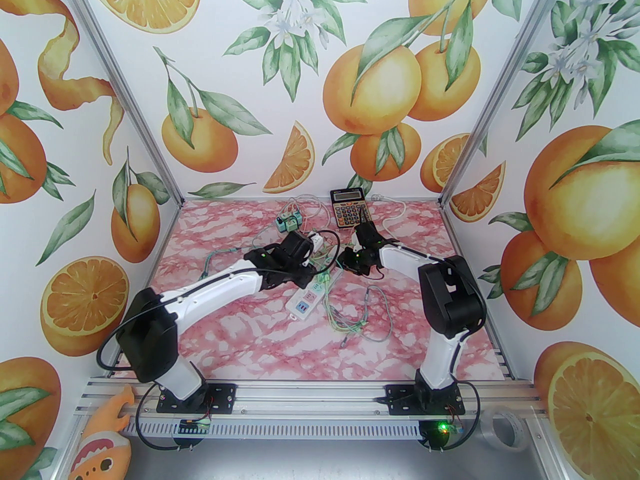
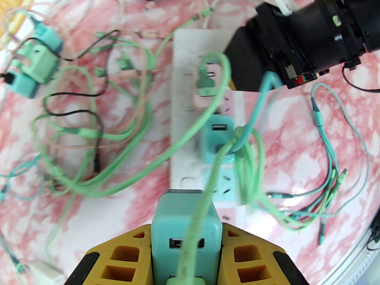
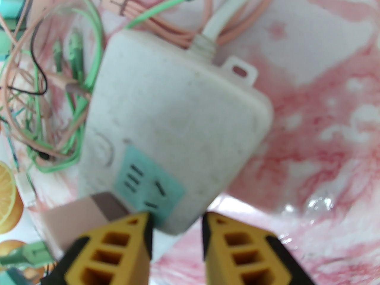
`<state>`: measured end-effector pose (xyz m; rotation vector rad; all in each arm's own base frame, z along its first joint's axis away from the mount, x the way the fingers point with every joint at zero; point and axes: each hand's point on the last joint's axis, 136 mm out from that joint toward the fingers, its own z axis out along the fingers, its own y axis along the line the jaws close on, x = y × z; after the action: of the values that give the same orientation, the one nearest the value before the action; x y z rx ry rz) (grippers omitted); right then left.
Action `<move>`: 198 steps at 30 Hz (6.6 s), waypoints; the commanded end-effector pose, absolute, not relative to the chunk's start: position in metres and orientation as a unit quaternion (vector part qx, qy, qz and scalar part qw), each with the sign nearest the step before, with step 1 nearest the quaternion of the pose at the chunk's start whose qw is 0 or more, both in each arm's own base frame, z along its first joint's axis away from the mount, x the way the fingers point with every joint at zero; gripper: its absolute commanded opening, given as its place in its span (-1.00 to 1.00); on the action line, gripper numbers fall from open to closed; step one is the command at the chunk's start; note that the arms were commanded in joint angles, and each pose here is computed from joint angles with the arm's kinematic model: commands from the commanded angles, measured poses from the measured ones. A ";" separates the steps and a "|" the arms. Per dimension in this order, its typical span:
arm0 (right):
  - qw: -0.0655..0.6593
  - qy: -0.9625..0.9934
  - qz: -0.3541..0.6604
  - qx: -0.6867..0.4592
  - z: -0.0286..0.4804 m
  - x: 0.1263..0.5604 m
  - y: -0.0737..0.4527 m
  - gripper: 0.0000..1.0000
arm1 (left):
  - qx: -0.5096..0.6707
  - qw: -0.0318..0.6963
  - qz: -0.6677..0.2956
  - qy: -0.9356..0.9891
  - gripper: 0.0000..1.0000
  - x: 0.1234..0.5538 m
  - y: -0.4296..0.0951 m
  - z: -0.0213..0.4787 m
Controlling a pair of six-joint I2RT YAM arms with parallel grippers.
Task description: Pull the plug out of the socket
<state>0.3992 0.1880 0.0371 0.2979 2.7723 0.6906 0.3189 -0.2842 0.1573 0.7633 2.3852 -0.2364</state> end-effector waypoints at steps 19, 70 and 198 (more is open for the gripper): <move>0.109 0.970 0.185 0.115 0.009 0.387 0.172 -0.33 | 0.286 0.370 -0.071 0.881 -0.86 0.312 -0.258 0.228; 0.325 0.889 0.078 0.312 0.143 0.345 -0.010 0.23 | 0.459 0.384 -0.145 0.788 -0.83 0.398 -0.477 0.207; 0.235 0.937 0.241 0.089 0.096 0.368 0.170 0.07 | 0.288 0.310 -0.156 0.892 0.23 0.365 -0.358 0.096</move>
<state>0.3529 0.1558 0.0821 0.2577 2.6179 0.5762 0.3501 -0.3437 0.0811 0.7399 2.4219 -0.3961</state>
